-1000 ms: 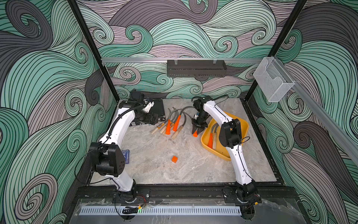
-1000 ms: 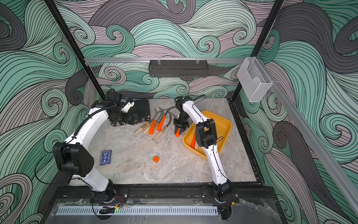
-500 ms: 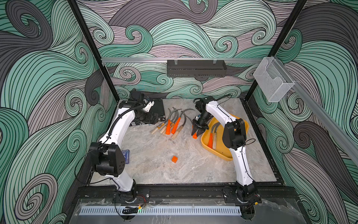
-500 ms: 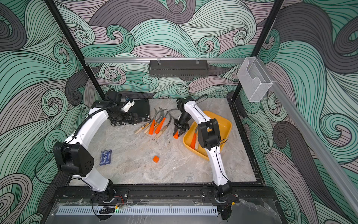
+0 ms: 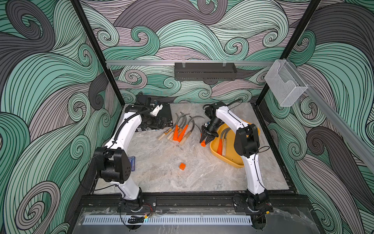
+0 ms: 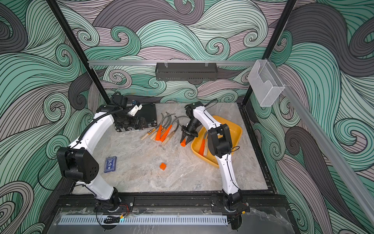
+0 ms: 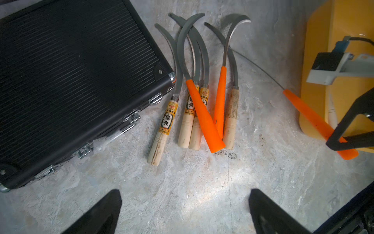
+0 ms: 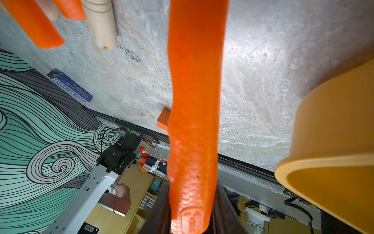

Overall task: Put small sickles into storage boxes
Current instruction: Pick up the sickle at the center of the board.

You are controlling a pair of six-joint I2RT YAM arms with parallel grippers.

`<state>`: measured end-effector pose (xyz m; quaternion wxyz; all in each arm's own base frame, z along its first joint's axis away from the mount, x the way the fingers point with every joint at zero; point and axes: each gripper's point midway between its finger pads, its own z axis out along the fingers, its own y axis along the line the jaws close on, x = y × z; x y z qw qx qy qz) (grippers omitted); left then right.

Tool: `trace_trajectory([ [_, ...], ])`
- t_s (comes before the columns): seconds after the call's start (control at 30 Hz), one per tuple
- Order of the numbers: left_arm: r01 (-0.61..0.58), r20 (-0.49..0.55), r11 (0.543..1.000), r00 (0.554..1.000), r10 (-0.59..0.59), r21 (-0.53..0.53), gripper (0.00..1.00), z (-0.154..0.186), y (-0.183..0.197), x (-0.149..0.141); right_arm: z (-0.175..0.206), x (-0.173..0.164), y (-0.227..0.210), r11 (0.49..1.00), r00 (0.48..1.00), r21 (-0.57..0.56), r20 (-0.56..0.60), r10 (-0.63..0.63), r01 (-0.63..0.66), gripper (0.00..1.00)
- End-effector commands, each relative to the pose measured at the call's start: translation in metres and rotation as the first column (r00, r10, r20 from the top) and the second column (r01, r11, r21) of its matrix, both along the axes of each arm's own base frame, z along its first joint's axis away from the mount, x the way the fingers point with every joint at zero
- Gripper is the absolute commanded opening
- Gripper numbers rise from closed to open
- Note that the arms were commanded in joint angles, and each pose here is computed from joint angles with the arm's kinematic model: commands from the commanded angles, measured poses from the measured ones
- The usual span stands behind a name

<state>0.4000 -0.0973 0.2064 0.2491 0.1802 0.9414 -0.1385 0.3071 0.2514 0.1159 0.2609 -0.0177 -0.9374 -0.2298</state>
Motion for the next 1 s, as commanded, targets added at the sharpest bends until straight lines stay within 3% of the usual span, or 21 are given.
trace_trajectory([
  [0.0,0.047,0.05,0.997,0.998,-0.044,-0.055,0.98,0.008,-0.01,0.013,0.032,-0.013,0.001,0.999,1.0,0.03,0.002,0.012,-0.012,0.0],
  [0.43,0.085,0.021,0.99,0.996,-0.083,-0.114,0.96,0.012,-0.022,0.018,0.045,0.008,0.01,0.997,0.998,0.079,0.069,-0.009,0.004,0.0],
  [0.73,0.08,0.009,0.987,0.997,-0.08,-0.14,0.96,0.01,-0.026,0.017,0.023,0.001,-0.02,0.995,0.996,-0.075,0.064,0.069,-0.064,0.0],
  [0.97,0.079,0.006,0.986,0.997,-0.079,-0.148,0.96,0.01,-0.028,0.017,0.011,0.015,-0.055,0.955,0.978,-0.272,0.13,0.16,-0.12,0.0],
])
